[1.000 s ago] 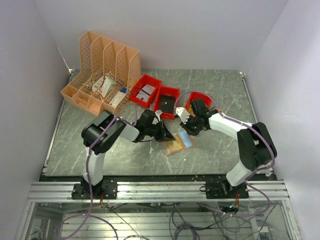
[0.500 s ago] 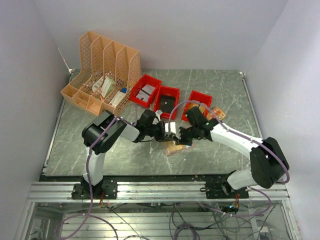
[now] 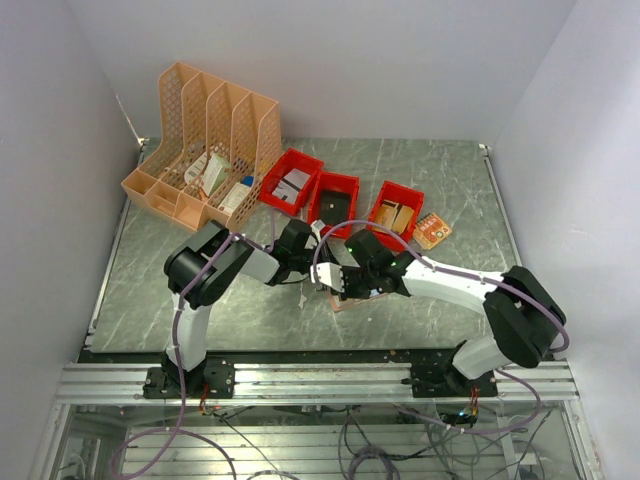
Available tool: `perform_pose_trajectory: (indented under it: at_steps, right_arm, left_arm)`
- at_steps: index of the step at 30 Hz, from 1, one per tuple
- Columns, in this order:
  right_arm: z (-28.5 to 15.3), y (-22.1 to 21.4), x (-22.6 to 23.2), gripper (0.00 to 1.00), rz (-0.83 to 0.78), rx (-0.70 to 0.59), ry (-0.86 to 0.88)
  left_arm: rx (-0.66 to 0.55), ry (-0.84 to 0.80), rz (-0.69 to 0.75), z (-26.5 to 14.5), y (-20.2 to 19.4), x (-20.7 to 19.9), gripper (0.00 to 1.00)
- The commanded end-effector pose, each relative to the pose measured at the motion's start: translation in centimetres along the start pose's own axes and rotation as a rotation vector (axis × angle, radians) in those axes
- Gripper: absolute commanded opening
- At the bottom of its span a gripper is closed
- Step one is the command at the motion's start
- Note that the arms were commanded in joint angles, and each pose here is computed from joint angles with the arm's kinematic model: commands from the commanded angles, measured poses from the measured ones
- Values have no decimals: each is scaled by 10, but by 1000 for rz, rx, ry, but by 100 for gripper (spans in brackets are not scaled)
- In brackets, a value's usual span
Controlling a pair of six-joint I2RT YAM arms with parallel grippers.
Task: Put the credit cards into the card holder
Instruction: Insert the credit card into the card holder.
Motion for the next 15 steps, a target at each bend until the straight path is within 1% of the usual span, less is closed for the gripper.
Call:
perform_pose_trajectory:
  at_steps: [1, 6, 11, 15]
  right_arm:
    - [7, -4, -8, 0, 4, 54, -46]
    - [7, -13, -11, 0, 13, 115, -69]
    - [4, -27, -10, 0, 6, 189, -78]
    - [3, -32, -12, 0, 5, 213, -92]
  left_arm:
    - [22, 104, -24, 5, -12, 32, 18]
    - [23, 107, -25, 4, -13, 33, 20]
    - [28, 115, -26, 3, -14, 35, 26]
    - [28, 124, -24, 2, -14, 36, 31]
Point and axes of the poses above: each gripper's point midway between its finger pads, its own z axis out along the fingers, its own x axis along the line the jaws close on, y = z × x, the point moved 2 cm from there along -z, back along the fingers, and after that the axes turned 2 degrees about z, right-handed, at the moved point
